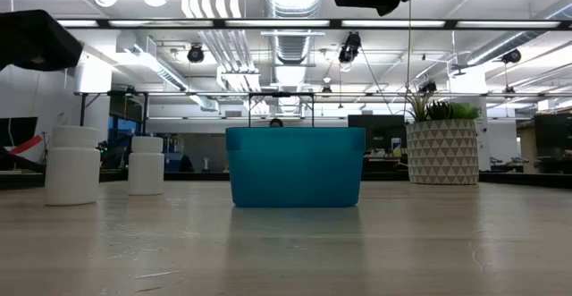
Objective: Pick and place pill bottles into a basket
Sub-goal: Put the medicine bottle in the blue bin
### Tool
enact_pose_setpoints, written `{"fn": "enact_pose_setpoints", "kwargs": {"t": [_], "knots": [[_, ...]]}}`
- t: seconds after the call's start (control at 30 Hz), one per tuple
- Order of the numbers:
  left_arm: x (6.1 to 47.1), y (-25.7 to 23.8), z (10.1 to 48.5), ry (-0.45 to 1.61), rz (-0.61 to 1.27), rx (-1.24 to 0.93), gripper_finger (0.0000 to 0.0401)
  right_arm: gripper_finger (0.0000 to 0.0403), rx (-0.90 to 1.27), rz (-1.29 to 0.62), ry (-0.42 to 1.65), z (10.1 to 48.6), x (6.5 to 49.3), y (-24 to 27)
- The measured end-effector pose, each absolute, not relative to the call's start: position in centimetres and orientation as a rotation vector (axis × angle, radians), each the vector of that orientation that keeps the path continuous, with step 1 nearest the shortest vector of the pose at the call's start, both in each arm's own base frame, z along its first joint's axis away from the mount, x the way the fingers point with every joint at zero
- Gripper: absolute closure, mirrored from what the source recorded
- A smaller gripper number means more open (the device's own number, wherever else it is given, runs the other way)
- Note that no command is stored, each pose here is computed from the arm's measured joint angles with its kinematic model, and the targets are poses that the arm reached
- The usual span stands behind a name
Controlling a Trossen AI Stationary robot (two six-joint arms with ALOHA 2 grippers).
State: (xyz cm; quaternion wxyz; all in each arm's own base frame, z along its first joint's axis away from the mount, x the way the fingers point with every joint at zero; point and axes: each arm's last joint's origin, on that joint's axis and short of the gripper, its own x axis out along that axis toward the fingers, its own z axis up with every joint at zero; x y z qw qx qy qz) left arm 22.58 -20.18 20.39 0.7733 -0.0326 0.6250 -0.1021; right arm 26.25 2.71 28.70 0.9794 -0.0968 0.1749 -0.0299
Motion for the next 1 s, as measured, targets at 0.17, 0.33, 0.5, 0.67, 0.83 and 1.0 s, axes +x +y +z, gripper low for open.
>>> {"fn": "enact_pose_setpoints", "kwargs": {"t": [0.17, 0.33, 0.5, 0.67, 0.83, 1.0], "knots": [[22.91, -20.46, 20.32, 1.308, -0.246, -0.097, 0.0153, 0.0302, -0.195, -0.06, 0.352, 28.69, 26.25, 2.72], [23.01, -20.54, 20.36, 1.297, -0.252, -0.103, 0.0153, 0.0302, -0.195, -0.06, 0.352, 28.7, 26.25, 2.71], [22.99, -20.53, 20.33, 1.298, -0.251, -0.103, 0.0154, 0.0302, -0.195, -0.06, 0.352, 28.69, 26.25, 2.71], [22.85, -20.39, 20.06, 1.31, -0.244, -0.096, 0.017, 0.0305, -0.195, -0.06, 0.352, 28.7, 26.25, 2.71], [22.82, -20.37, 20.0, 1.311, -0.243, -0.095, 0.0219, 0.0303, -0.195, -0.06, 0.352, 28.7, 26.25, 2.71], [22.85, -20.36, 20.09, 1.305, -0.243, -0.098, 0.0256, 0.0307, -0.195, -0.06, 0.352, 28.7, 26.25, 2.72]]}}
